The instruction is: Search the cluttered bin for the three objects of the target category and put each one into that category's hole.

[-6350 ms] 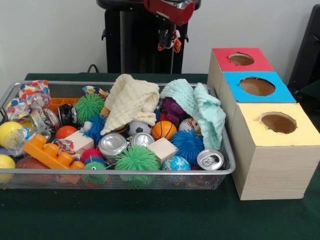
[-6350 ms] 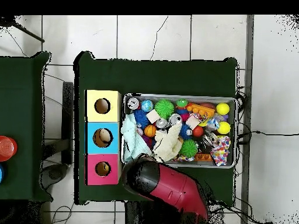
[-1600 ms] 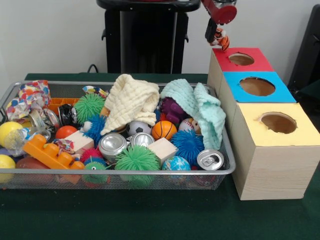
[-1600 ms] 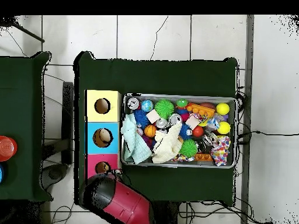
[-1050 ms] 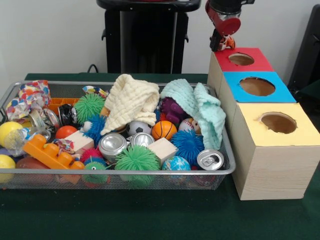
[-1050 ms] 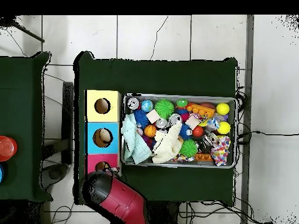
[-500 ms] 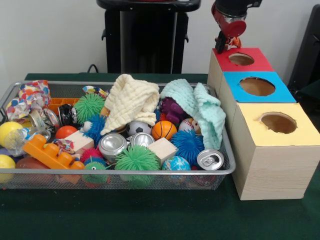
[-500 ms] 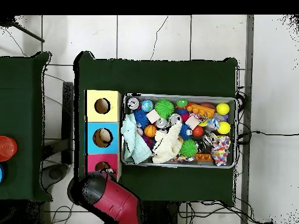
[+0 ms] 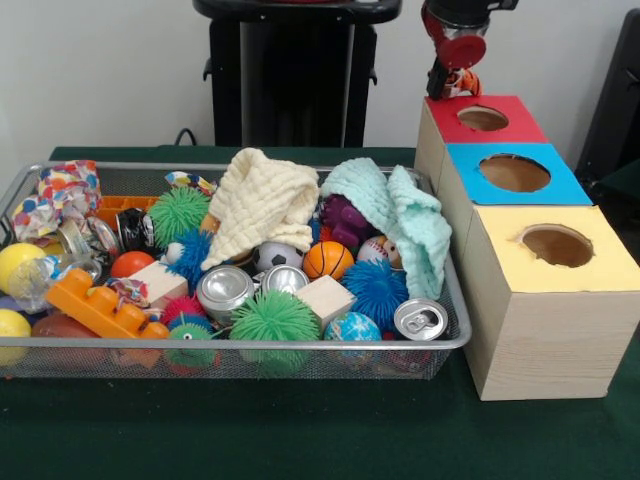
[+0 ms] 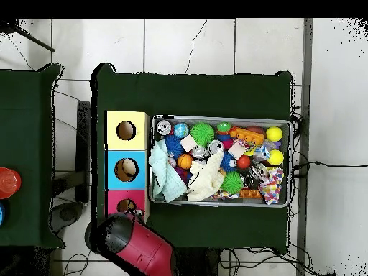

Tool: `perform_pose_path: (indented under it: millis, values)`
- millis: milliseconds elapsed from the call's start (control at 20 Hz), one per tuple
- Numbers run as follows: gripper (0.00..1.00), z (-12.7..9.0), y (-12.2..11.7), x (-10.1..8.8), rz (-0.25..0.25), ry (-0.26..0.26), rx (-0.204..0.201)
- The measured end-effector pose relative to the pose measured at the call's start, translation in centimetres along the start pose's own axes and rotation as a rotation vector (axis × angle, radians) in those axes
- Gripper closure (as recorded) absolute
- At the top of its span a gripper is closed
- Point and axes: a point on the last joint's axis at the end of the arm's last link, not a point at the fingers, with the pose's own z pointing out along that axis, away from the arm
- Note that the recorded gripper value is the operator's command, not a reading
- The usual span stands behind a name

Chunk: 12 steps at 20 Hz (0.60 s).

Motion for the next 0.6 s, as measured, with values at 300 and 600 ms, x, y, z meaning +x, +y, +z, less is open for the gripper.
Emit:
perform_pose_path:
  millis: [300,600]
  values:
    - [1.00,-0.33,-0.31,-0.58,0.015,0.004,0.013]
    - [1.00,-0.47,-0.27,-0.83,0.020,0.001,0.012]
